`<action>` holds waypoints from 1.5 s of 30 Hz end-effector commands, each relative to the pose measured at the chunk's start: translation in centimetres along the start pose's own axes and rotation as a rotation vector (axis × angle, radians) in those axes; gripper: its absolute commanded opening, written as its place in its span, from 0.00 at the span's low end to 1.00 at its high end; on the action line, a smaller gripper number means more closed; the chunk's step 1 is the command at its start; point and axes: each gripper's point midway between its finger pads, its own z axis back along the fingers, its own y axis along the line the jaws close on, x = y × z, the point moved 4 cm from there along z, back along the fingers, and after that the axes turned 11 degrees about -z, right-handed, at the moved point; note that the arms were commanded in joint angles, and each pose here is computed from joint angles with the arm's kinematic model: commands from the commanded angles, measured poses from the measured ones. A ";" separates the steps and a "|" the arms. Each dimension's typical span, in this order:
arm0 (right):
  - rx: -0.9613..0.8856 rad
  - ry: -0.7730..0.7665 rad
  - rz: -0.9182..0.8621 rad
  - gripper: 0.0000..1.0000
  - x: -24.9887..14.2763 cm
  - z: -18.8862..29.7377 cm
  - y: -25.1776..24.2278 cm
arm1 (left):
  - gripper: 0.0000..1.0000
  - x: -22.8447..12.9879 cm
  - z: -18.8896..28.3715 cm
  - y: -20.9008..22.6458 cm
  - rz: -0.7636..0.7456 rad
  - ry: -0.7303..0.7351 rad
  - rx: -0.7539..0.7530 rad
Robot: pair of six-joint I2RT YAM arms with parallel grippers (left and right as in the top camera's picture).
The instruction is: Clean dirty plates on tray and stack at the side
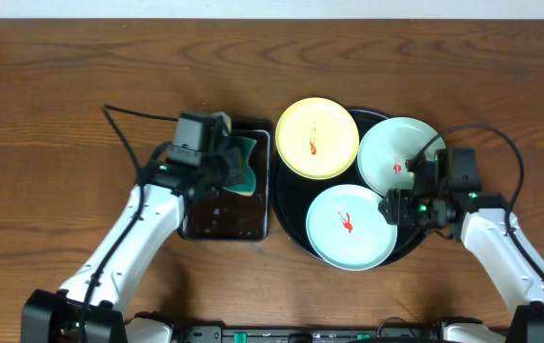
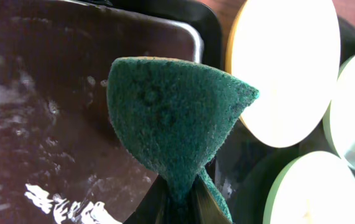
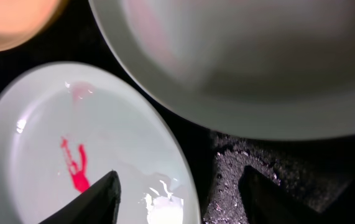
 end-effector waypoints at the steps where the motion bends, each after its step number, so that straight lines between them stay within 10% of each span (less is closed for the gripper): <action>1: 0.013 0.022 0.006 0.60 -1.1 -0.9 0.0 | 0.07 0.1 0.5 0.5 0.060 0.004 -0.068; 14: 0.032 -0.028 -0.001 0.19 -0.8 -1.5 -0.1 | 0.07 1.8 3.5 2.0 0.020 -0.076 -0.387; 45: 0.036 -0.026 0.001 0.19 -0.8 -1.6 -0.1 | 0.07 5.8 5.0 1.8 -0.180 -0.299 -0.435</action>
